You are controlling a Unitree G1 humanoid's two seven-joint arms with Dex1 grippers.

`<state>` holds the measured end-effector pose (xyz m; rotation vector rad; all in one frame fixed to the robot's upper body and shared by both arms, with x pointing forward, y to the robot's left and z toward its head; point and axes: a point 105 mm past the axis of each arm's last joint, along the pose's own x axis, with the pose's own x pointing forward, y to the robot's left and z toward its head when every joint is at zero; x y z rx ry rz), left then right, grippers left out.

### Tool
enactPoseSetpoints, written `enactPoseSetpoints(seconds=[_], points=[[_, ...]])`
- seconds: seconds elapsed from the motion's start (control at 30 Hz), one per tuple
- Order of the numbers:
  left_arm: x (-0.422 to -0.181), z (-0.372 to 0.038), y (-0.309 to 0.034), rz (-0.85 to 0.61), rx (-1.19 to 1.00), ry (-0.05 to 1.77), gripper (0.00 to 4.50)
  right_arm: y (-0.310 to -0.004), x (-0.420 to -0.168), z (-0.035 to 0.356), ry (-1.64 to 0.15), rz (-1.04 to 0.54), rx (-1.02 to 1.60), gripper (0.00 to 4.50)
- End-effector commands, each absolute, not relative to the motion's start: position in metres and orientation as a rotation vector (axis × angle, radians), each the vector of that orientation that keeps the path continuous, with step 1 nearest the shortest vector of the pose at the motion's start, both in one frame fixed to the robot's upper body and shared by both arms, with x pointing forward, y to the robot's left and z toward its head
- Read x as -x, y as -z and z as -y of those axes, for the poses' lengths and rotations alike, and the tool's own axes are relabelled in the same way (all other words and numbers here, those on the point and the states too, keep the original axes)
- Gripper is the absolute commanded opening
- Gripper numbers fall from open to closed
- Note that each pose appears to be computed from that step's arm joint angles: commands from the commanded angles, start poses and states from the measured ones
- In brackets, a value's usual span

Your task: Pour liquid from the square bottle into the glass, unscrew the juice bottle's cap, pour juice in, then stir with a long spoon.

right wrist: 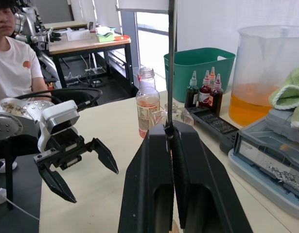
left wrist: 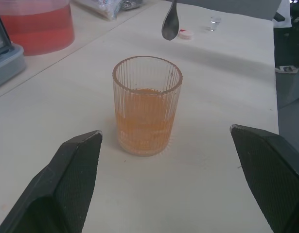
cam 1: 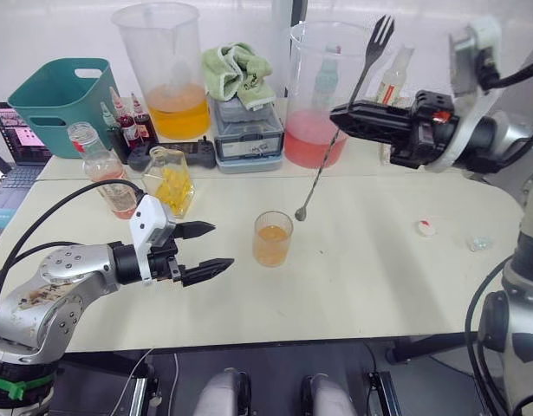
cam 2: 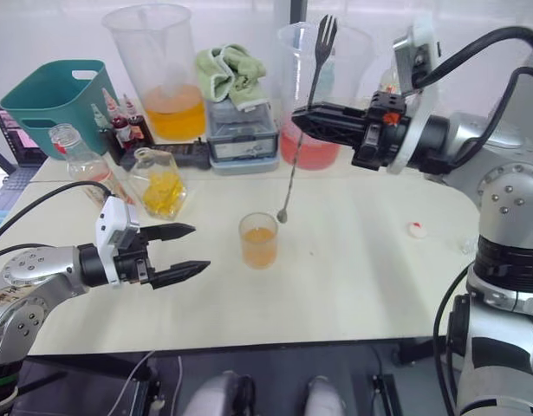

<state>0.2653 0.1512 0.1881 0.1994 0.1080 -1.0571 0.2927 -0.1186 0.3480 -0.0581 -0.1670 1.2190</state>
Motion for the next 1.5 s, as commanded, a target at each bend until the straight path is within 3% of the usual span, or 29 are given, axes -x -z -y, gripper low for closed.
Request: enactPoseSetpoints(seconds=[0.03,0.23,0.43,0.67,0.77,1.13,1.5], points=[[-0.262,-0.151,-0.2,-0.051,-0.229,1.068,4.46,-0.369,-0.289,0.139,-1.134,0.178,0.097,0.0],[-0.261,-0.154,-0.206,-0.025,-0.235,1.069,4.46,-0.356,-0.312,0.17,-0.879,0.033,0.192,0.0],[-0.257,-0.158,-0.212,-0.012,-0.221,1.065,4.46,-0.344,-0.321,0.185,-0.778,-0.163,0.138,0.0],[-0.249,-0.158,-0.211,-0.035,-0.213,1.068,4.46,-0.294,-0.333,0.2,-0.702,-0.575,0.05,0.0],[-0.242,-0.156,-0.209,-0.049,-0.185,1.07,4.46,-0.26,-0.347,0.215,-0.587,-0.766,-0.041,0.0],[-0.234,-0.156,-0.206,-0.047,-0.167,1.019,4.46,-0.205,-0.37,0.222,-0.498,-0.929,-0.08,0.0],[-0.227,-0.162,-0.197,-0.099,-0.191,0.984,4.46,-0.159,-0.396,0.21,-0.465,-0.965,0.0,0.0]])
